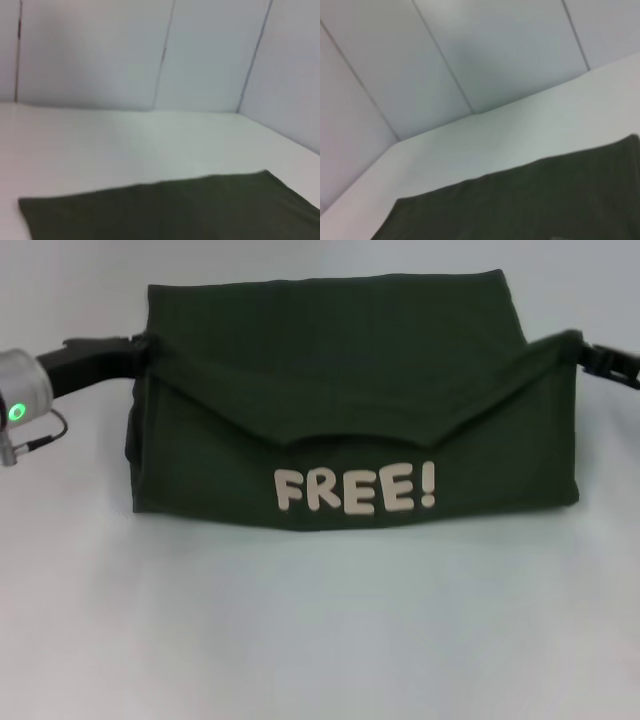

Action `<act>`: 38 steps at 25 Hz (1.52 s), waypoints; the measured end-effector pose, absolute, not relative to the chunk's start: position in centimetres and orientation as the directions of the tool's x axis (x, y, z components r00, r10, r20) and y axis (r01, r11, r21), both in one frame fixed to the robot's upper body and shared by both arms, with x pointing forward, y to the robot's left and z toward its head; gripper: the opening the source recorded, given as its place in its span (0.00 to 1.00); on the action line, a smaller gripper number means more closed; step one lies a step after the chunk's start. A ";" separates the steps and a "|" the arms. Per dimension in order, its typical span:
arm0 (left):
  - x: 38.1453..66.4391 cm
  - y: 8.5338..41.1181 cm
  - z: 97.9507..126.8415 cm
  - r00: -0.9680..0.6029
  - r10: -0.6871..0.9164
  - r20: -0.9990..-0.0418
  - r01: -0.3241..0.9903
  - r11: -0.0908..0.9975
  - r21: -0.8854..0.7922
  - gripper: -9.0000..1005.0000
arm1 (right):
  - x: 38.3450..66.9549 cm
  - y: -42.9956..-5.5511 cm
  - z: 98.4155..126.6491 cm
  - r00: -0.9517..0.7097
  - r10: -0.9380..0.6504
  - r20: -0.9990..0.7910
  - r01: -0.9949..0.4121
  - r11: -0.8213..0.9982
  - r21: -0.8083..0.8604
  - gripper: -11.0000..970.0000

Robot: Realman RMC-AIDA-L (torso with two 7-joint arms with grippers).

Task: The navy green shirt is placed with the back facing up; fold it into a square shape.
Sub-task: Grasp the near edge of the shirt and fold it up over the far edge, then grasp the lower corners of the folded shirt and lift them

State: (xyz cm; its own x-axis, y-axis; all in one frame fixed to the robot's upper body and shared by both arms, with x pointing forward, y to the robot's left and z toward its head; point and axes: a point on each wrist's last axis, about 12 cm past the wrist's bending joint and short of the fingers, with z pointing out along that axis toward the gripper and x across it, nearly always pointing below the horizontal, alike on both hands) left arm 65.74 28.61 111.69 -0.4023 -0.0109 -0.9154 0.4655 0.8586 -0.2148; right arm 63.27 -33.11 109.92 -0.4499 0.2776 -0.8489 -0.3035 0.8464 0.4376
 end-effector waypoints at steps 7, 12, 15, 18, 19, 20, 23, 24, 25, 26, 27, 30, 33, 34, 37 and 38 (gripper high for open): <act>66.8 27.1 111.2 -0.323 0.002 -0.946 0.421 0.896 -0.142 0.06 | 65.5 -30.9 110.1 -0.397 0.252 -0.883 -0.253 0.894 0.369 0.15; 66.5 26.0 109.7 -0.288 0.024 -0.957 0.372 0.924 -0.089 0.06 | 65.5 -29.7 108.4 -0.390 0.235 -0.890 -0.184 0.927 0.326 0.16; 65.9 25.0 108.7 -0.272 0.046 -0.961 0.365 0.929 -0.059 0.05 | 65.2 -28.9 107.4 -0.391 0.218 -0.894 -0.163 0.940 0.300 0.16; 65.6 24.4 108.2 -0.273 0.055 -0.960 0.363 0.930 -0.050 0.06 | 64.9 -28.3 106.7 -0.398 0.199 -0.895 -0.156 0.947 0.280 0.17; 65.6 24.3 108.1 -0.274 0.057 -0.960 0.363 0.930 -0.049 0.06 | 64.8 -28.2 106.6 -0.401 0.196 -0.895 -0.156 0.948 0.277 0.17; 65.5 24.3 108.1 -0.275 0.057 -0.960 0.364 0.930 -0.049 0.06 | 64.7 -28.2 106.5 -0.403 0.195 -0.894 -0.156 0.948 0.277 0.17; 65.5 24.1 108.0 -0.277 0.058 -0.959 0.366 0.929 -0.049 0.07 | 64.5 -28.2 106.2 -0.408 0.197 -0.892 -0.153 0.948 0.279 0.17; 65.5 24.1 108.0 -0.277 0.058 -0.959 0.366 0.929 -0.049 0.07 | 64.5 -28.2 106.2 -0.409 0.198 -0.891 -0.153 0.948 0.281 0.18; 65.4 24.0 108.0 -0.277 0.058 -0.959 0.367 0.929 -0.050 0.07 | 64.4 -28.2 106.2 -0.410 0.200 -0.890 -0.151 0.947 0.282 0.18; 65.4 24.0 108.0 -0.276 0.058 -0.959 0.367 0.929 -0.050 0.07 | 64.4 -28.2 106.1 -0.411 0.200 -0.889 -0.151 0.947 0.283 0.18; 65.4 24.0 108.0 -0.276 0.058 -0.959 0.367 0.929 -0.050 0.08 | 64.4 -28.2 106.1 -0.412 0.200 -0.889 -0.152 0.947 0.283 0.18; 65.4 23.8 108.0 -0.272 0.060 -0.960 0.368 0.929 -0.046 0.09 | 64.4 -27.9 106.1 -0.417 0.171 -0.893 -0.179 0.947 0.266 0.18; 65.4 24.0 108.1 -0.272 0.056 -0.961 0.360 0.932 -0.048 0.10 | 64.6 -27.6 106.3 -0.420 0.140 -0.897 -0.204 0.948 0.244 0.19; 65.4 24.1 108.1 -0.271 0.050 -0.961 0.352 0.935 -0.051 0.10 | 64.7 -27.6 106.4 -0.419 0.132 -0.899 -0.209 0.949 0.237 0.19; 65.3 25.0 108.2 -0.260 0.018 -0.965 0.312 0.948 -0.066 0.17 | 65.1 -27.7 106.9 -0.409 0.118 -0.905 -0.217 0.951 0.222 0.25; 65.3 25.4 108.4 -0.254 0.002 -0.967 0.296 0.952 -0.075 0.24 | 65.2 -27.8 107.1 -0.405 0.118 -0.906 -0.217 0.951 0.221 0.28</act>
